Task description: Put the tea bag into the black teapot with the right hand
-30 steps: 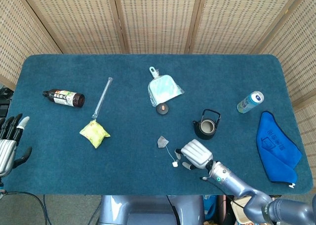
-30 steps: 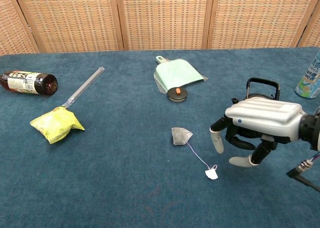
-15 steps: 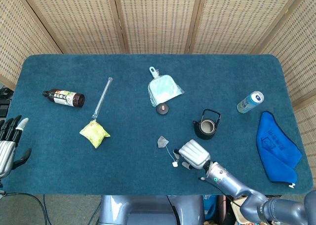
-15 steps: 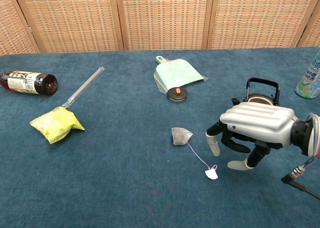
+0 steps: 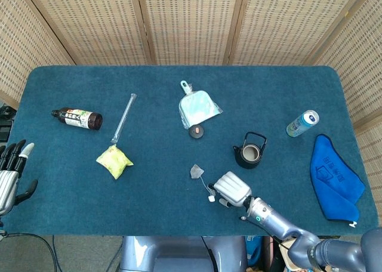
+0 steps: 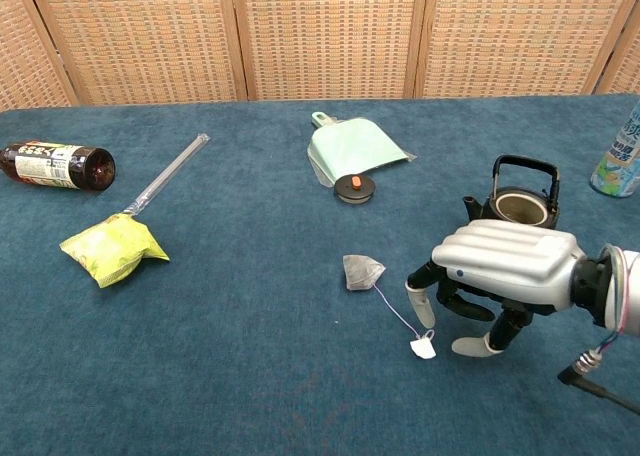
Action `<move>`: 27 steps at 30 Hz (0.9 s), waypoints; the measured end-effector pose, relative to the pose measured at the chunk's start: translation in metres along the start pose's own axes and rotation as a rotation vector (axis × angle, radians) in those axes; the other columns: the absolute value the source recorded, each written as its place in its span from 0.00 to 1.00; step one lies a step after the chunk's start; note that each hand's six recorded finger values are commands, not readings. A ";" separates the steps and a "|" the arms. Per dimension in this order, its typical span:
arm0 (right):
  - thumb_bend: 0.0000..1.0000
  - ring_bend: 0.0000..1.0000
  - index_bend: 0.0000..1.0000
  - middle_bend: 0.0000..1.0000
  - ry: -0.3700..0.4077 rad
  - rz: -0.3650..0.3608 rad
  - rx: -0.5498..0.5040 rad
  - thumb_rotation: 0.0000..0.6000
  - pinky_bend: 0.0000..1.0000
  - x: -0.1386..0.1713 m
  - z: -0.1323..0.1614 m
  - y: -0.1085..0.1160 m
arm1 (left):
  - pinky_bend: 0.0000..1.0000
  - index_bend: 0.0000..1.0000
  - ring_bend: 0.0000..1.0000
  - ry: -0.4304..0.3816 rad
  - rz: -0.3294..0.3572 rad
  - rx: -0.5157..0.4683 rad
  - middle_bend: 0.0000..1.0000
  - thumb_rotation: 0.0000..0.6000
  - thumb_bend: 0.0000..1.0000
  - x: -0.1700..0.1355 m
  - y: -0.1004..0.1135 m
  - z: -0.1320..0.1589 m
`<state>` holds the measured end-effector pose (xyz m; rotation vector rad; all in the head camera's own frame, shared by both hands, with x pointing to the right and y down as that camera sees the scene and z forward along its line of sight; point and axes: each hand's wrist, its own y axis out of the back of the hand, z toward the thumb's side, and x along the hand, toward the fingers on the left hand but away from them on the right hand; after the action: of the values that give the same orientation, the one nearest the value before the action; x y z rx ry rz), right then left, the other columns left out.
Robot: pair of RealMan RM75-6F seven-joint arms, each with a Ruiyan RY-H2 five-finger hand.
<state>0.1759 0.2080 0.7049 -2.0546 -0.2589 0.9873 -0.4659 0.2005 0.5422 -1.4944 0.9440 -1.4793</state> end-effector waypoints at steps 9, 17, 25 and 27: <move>0.43 0.96 0.54 0.91 0.012 0.013 0.009 1.00 0.99 -0.003 0.005 -0.005 | 0.00 0.00 0.00 0.000 -0.006 -0.006 0.00 1.00 0.38 0.000 -0.002 -0.001; 0.43 0.96 0.54 0.91 0.013 0.025 0.009 1.00 0.99 -0.005 0.006 -0.009 | 0.00 0.00 0.00 0.003 -0.010 -0.010 0.00 1.00 0.38 0.000 -0.004 -0.003; 0.43 0.96 0.54 0.91 0.015 0.028 0.013 1.00 0.99 -0.009 0.008 -0.011 | 0.00 0.00 0.00 0.005 -0.009 -0.014 0.00 1.00 0.38 0.000 -0.004 -0.004; 0.43 0.96 0.54 0.91 0.013 0.029 0.014 1.00 0.99 -0.009 0.007 -0.011 | 0.00 0.00 0.00 0.006 -0.010 -0.015 0.00 1.00 0.38 0.000 -0.005 -0.004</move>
<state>0.1662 0.2149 0.7160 -2.0567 -0.2150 0.9901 -0.4702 0.2023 0.5462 -1.5075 0.9544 -1.4879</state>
